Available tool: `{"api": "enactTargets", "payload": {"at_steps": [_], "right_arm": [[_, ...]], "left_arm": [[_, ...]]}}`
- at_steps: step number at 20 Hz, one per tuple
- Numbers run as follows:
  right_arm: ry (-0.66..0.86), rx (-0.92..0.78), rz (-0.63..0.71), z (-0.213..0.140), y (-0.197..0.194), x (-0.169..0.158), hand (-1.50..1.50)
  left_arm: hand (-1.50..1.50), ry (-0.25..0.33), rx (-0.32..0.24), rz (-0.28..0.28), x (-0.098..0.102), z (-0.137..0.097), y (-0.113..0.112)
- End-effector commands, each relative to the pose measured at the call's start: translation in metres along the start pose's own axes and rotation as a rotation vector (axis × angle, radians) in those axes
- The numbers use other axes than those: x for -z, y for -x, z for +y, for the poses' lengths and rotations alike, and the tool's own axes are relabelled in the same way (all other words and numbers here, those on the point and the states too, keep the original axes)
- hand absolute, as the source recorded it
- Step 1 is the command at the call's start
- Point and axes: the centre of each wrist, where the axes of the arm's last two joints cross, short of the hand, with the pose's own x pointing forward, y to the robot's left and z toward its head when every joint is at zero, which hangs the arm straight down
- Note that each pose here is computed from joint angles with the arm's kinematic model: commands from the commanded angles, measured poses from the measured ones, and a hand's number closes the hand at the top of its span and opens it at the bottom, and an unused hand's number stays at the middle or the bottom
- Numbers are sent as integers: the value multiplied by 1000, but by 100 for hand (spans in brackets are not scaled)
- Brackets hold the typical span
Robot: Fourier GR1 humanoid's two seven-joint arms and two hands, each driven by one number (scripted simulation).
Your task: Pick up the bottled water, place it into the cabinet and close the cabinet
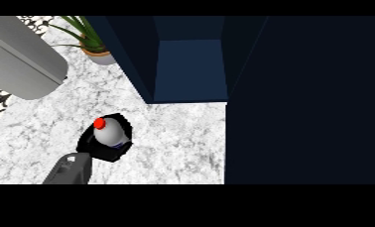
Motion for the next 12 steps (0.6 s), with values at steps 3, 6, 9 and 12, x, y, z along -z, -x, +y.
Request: {"api": "enactTargets", "payload": {"at_steps": [3, 6, 9, 12], "right_arm": [[-29, -23, -41, 6, -30, 0, -150], [-2, -21, -61, 9, -25, -1, -150], [-23, -16, -64, 15, -38, 1, -150], [-16, -27, -48, 23, -46, -2, -150]], "left_arm": [[150, -230, -44, -240, -27, 6, 10], [150, -539, -26, -354, -54, 27, 3], [150, -553, 26, -385, -41, 28, -9], [150, -536, 66, -388, -44, 23, -9]]}}
